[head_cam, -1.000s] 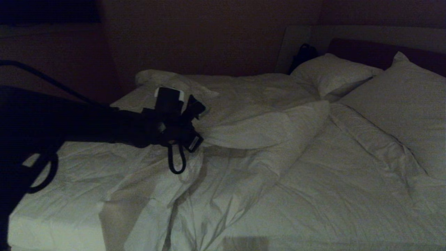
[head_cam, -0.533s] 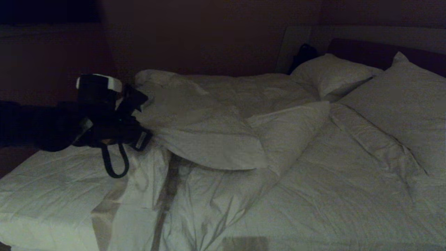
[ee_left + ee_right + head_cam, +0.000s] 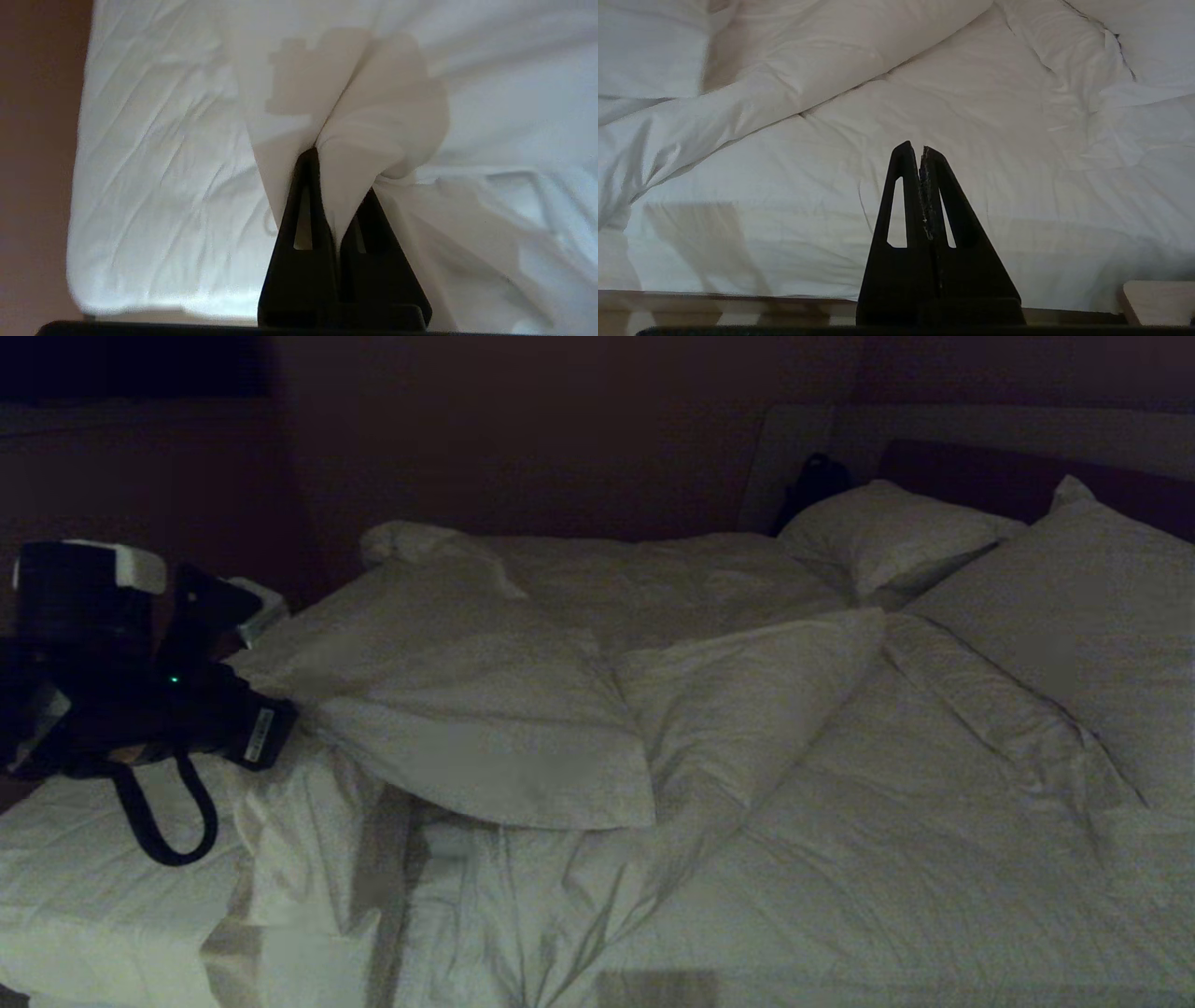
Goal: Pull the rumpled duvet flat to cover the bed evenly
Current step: Flatten the corners of the folded blanket
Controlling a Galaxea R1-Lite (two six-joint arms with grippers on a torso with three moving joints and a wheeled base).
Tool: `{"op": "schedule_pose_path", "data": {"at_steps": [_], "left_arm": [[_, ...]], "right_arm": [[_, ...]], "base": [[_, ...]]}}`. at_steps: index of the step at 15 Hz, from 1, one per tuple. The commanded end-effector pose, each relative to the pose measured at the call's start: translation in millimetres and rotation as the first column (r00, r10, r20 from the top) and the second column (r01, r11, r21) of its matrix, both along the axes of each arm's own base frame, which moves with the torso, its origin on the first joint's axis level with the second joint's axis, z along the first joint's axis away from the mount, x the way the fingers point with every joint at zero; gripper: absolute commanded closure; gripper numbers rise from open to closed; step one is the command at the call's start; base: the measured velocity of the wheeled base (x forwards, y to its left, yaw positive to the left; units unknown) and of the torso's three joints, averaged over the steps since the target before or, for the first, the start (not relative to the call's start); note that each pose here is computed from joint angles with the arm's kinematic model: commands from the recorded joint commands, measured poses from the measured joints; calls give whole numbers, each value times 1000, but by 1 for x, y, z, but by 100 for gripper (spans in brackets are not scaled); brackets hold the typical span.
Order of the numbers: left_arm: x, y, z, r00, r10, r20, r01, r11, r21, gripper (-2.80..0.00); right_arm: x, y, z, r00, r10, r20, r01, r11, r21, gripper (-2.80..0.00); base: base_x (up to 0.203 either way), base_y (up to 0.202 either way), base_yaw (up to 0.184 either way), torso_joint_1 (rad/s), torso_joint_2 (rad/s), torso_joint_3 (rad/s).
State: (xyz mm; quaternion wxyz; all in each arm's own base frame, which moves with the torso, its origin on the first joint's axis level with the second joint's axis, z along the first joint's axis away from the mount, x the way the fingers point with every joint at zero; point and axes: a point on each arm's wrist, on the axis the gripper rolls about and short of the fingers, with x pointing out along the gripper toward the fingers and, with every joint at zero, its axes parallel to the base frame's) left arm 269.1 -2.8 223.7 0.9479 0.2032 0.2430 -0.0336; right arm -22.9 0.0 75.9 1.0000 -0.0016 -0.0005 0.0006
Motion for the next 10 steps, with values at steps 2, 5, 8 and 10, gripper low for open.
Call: {"op": "schedule_pose_path", "data": {"at_steps": [2, 5, 8, 10], "left_arm": [[-29, 26, 13, 993, 103, 57, -104, 995, -2, 0], [-39, 48, 18, 977, 199, 77, -199, 980, -6, 0], [-54, 65, 13, 962, 267, 65, -266, 964, -15, 0], [-63, 79, 3, 942, 335, 35, -334, 942, -22, 0]], "right_arm": [[0, 0, 0, 1000, 2, -1, -2, 1000, 0, 0], [0, 0, 0, 1000, 2, -1, -2, 1000, 0, 0], [0, 0, 0, 1000, 0, -1, 0, 1000, 0, 0], [0, 0, 0, 1000, 2, -1, -2, 1000, 0, 0]], "base": [[0, 0, 0, 0, 0, 0], [0, 0, 0, 0, 0, 0], [0, 0, 0, 0, 0, 0], [0, 0, 0, 0, 0, 0]]}}
